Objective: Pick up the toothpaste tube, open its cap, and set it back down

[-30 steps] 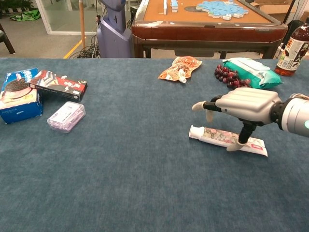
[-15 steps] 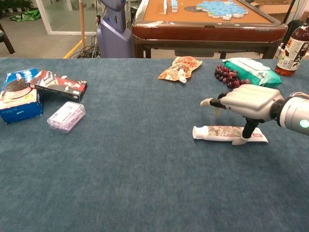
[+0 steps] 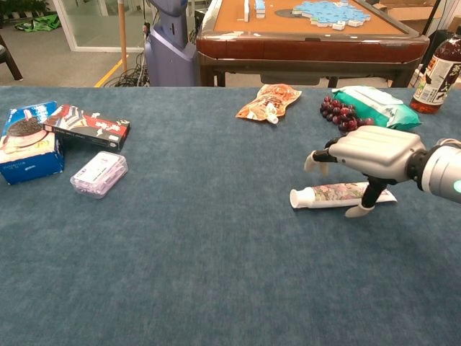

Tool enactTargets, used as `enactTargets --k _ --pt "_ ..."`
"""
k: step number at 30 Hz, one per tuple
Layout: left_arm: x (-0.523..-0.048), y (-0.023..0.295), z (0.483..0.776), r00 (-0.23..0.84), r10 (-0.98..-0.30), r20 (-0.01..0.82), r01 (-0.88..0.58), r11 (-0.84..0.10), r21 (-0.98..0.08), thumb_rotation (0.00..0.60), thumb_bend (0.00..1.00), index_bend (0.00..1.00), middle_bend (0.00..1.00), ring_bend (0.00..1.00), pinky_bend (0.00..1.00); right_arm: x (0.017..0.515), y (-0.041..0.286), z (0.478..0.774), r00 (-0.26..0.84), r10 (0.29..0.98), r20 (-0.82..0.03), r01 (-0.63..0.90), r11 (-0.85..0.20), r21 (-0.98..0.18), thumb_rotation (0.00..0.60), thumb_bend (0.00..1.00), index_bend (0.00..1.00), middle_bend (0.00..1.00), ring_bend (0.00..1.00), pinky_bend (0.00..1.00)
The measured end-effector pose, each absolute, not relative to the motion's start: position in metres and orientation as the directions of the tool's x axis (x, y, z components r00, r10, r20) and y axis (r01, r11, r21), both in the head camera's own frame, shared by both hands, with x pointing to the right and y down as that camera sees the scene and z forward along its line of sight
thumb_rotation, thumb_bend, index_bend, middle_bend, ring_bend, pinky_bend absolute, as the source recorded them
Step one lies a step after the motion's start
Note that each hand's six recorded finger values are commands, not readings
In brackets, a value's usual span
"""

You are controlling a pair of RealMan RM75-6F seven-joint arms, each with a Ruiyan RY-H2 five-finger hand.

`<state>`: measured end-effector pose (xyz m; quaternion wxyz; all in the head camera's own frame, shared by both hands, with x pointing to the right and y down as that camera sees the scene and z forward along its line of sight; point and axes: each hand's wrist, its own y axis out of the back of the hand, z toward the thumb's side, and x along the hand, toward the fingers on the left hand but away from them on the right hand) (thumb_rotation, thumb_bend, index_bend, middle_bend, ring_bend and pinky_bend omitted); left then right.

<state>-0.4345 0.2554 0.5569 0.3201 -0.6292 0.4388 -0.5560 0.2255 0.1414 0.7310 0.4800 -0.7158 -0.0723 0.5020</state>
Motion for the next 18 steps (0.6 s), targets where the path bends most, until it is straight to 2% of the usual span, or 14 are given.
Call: enactTargets --k 4,9,18 --pt "-0.4350 0.2554 0.5563 -0.005 -0.908 0.418 -0.199 -0.409 -0.891 0.600 0.31 0.13 0.34 0.34 0.11 0.2257 0.1433 0.7316 0.487 0.584 -0.650 -0.379 -0.529 -0.759 0.600 0.18 0.26 0.33 0.20 0.19" --pt "-0.4361 0.2562 0.5561 -0.007 -0.908 0.418 -0.200 -0.408 -0.891 0.600 0.31 0.13 0.34 0.34 0.11 0.2260 0.1420 0.7341 0.486 0.585 -0.649 -0.380 -0.527 -0.760 0.600 0.26 0.32 0.36 0.22 0.19" --pt "-0.4379 0.2566 0.5557 -0.010 -0.909 0.418 -0.200 -0.407 -0.891 0.600 0.31 0.13 0.34 0.34 0.11 0.2166 0.1374 0.7354 0.501 0.580 -0.642 -0.380 -0.519 -0.766 0.600 0.26 0.35 0.39 0.24 0.19"
